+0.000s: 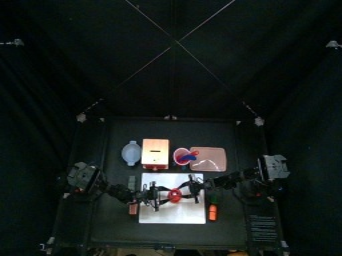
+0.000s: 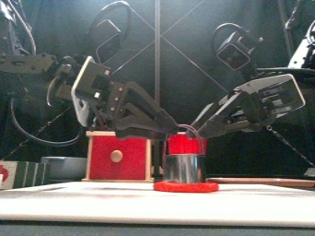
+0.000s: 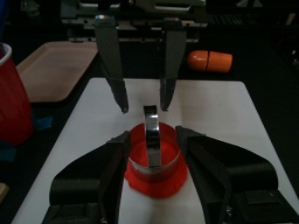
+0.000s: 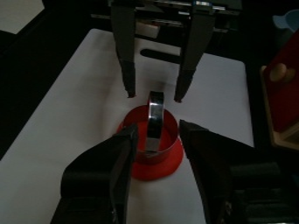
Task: Get the cutter from the drawer then cut the dough then place the extra dough in the bowl
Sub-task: Cut the dough
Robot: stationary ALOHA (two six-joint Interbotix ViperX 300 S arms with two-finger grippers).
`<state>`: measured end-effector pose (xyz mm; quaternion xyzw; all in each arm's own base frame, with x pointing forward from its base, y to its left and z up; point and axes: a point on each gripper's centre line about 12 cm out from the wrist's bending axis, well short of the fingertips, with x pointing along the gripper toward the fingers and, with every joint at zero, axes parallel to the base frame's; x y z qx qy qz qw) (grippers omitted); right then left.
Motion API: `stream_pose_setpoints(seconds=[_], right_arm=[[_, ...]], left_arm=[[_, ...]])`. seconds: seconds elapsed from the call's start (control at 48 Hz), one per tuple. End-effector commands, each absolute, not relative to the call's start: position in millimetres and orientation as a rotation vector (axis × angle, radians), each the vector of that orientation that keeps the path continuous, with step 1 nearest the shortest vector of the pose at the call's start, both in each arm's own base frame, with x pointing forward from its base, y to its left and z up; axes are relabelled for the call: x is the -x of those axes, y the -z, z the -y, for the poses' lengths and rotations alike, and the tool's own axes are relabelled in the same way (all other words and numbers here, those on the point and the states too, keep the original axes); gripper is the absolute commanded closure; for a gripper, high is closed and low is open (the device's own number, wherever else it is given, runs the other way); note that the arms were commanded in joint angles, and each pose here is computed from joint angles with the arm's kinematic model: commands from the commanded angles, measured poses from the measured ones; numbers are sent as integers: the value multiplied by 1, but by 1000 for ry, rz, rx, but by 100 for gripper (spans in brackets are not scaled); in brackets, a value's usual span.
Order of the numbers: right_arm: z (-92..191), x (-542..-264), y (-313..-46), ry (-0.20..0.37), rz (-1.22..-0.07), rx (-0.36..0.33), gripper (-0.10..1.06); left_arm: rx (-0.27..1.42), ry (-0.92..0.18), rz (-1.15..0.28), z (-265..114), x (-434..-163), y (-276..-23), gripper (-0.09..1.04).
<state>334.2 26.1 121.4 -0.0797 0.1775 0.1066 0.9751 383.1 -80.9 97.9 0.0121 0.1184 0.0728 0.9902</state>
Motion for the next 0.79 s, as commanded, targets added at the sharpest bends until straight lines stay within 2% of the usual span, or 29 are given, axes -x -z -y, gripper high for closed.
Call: stream_pose_setpoints(seconds=[0.021, 0.417, 0.792], right_arm=[[-27, -339, -131, -217, -321, 167, 17], [-28, -341, -131, -214, -322, 152, 17], [-28, -343, -124, -216, -356, 166, 19]], left_arm=[[-14, -150, -222, 81, -386, -103, 13], [-21, -154, -255, 79, -385, -91, 13], [-20, -162, -247, 78, -389, -93, 13]])
